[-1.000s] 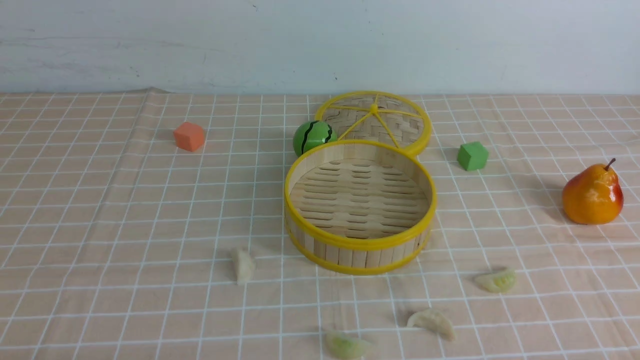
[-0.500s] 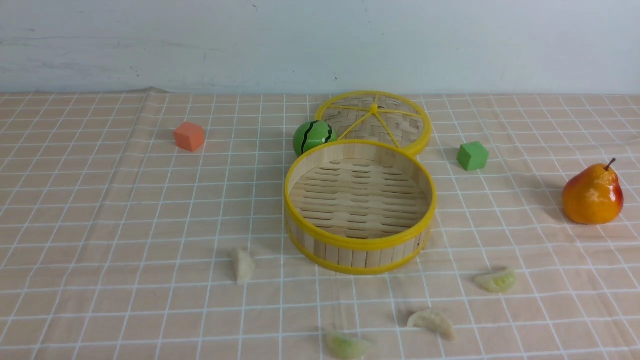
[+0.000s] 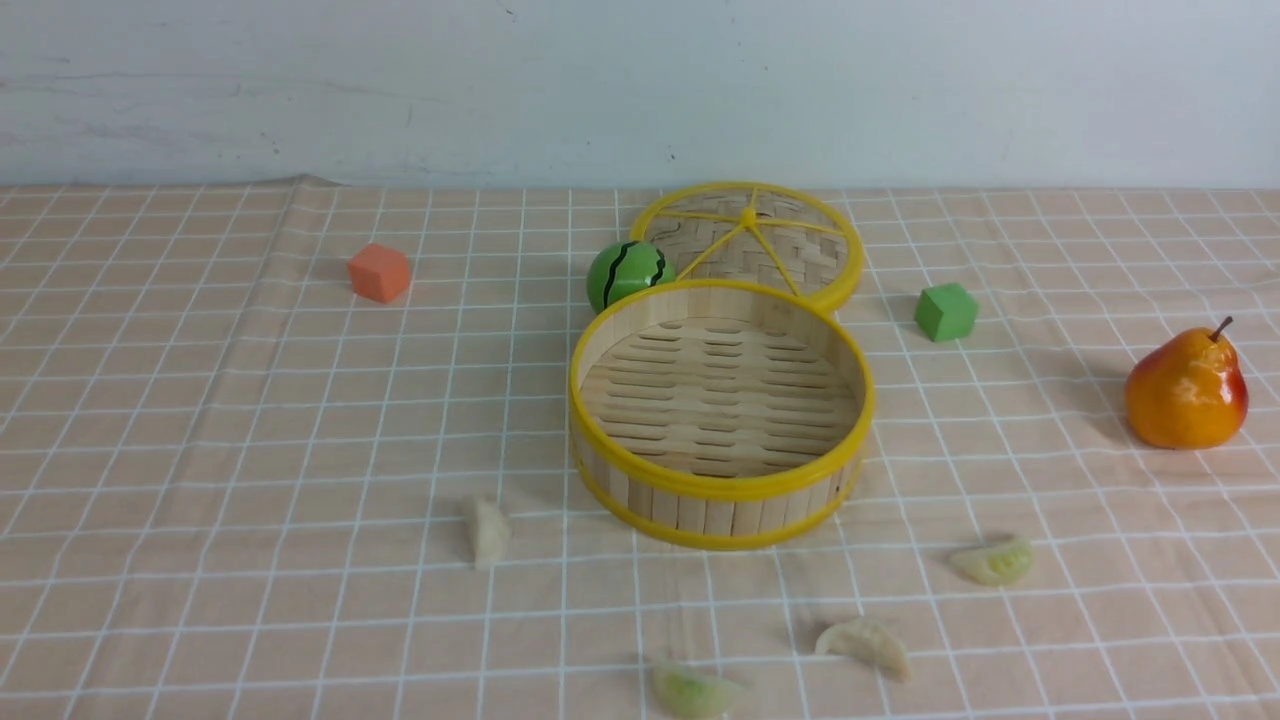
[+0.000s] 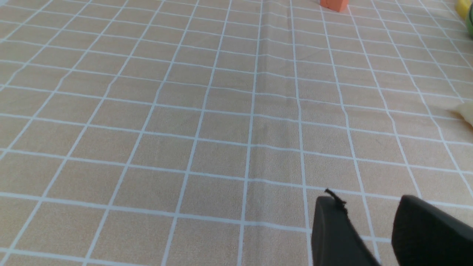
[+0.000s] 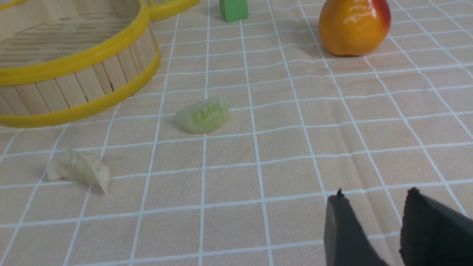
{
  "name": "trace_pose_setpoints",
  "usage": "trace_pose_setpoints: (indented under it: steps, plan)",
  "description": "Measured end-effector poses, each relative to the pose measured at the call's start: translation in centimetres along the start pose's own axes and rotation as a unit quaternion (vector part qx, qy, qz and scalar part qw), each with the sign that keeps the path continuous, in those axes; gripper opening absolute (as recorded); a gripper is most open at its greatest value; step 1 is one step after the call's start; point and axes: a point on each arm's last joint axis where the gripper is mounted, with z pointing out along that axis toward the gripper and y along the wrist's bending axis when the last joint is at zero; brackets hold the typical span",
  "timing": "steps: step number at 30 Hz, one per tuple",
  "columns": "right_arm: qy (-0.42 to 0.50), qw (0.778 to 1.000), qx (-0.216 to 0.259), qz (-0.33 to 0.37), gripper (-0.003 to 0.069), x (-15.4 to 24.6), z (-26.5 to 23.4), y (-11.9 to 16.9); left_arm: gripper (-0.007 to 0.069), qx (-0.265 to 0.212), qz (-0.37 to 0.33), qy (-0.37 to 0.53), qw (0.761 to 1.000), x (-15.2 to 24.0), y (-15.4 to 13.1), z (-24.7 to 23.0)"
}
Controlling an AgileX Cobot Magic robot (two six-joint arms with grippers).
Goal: Put the dumplings into the steamer on the table with the brown tablecloth.
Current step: 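Reach for and grasp a dumpling on the table with the left gripper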
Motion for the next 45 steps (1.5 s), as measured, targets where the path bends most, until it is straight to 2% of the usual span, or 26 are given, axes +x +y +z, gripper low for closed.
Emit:
trace_pose_setpoints:
  steps: [39, 41, 43, 45]
  plan:
    - [0.000, 1.000, 0.000, 0.000, 0.0240, 0.0, 0.0, 0.0, 0.0238, 0.001, 0.000, -0.003, 1.000, -0.1, 0.0, 0.0]
    - [0.001, 1.000, -0.006, 0.018, 0.0240, 0.0, 0.0, 0.1, 0.0238, 0.011, -0.015, -0.014, 1.000, -0.3, -0.1, 0.0]
    - [0.003, 0.996, -0.027, 0.090, 0.0240, 0.0, 0.0, 0.5, 0.0238, 0.026, -0.065, -0.051, 0.996, -0.9, -0.4, -0.1]
    - [0.010, 0.982, -0.053, 0.182, 0.0240, 0.0, -0.1, 1.0, 0.0238, 0.040, -0.105, -0.083, 0.990, -1.5, -0.6, -0.1]
